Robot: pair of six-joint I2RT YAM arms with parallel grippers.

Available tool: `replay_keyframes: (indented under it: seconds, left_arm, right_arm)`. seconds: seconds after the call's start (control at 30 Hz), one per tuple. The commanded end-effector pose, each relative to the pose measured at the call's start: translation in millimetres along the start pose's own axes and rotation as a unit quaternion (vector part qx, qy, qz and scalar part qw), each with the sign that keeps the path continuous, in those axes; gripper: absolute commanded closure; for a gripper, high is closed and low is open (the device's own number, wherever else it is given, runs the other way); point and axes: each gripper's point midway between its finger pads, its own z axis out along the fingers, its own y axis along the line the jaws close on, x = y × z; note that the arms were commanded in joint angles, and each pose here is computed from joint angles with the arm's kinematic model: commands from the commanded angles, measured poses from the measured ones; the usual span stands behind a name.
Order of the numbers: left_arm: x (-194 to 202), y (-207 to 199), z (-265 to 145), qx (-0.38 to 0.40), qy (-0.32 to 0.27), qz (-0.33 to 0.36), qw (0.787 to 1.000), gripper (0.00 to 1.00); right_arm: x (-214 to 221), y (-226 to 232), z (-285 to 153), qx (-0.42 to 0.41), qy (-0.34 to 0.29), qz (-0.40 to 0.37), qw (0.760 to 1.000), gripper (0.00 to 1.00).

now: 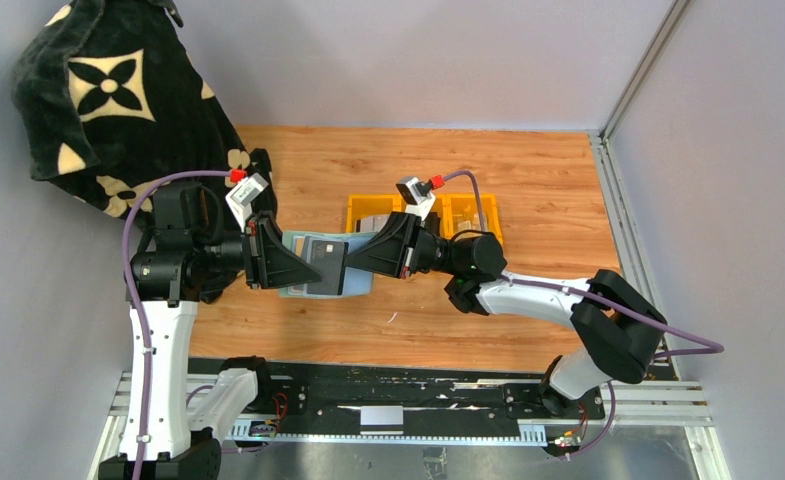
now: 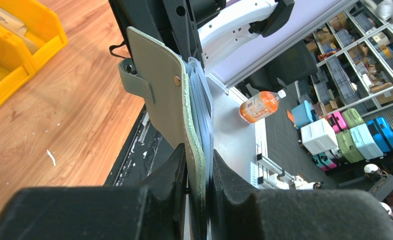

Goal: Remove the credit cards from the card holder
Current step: Remove the credit card from the card holder.

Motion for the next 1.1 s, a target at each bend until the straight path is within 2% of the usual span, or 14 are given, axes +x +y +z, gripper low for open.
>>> replay_keyframes:
  seconds: [0.0,0.1,0.27,0.67,0.7,0.77,0.87,1.07]
  left_arm:
    - [-1.5,-17.4,-0.3,0.013,0.003,-0.004,1.000,0.96]
    - [-0.5,-16.3,-0.2,0.012,0.003,-0.007,1.000,0.96]
    - [-1.7,-17.5,-0.4,0.010,0.002,-0.005,1.000,0.96]
    - [-3.9,-12.9,-0.1,0.002,0.002,-0.006,1.000,0.97]
    - [-3.8,-12.1,-0.1,0.001,0.002,-0.008,1.000,0.98]
    - [-4.1,-11.0,-0.1,-0.002,0.001,-0.009,1.000,0.99]
    - [-3.9,-10.3,-0.1,-0.007,0.001,-0.006,1.000,0.99]
    - [-4.9,-9.3,-0.2,-0.011,0.001,-0.004,1.000,0.99]
  right_arm:
    - [6.8,-0.1,-4.2,0.008,0.031,-0.035,0.999,0.82]
    - [9.4,-10.5,-6.4,0.039,0.036,-0.041,0.998,0.81]
    - [6.7,-11.3,-6.5,0.047,0.031,-0.046,0.997,1.00]
    - [-0.1,-7.6,-23.5,0.058,0.004,-0.053,0.997,1.00]
    - [0.7,-6.8,-21.2,0.055,0.008,-0.052,0.997,0.97]
    - [0.1,-2.3,-16.6,0.046,0.011,-0.055,0.997,0.85]
    - [-0.8,8.2,-8.6,0.028,0.018,-0.065,0.997,0.75]
    - [2.7,11.0,0.1,0.033,0.036,-0.077,0.996,0.70]
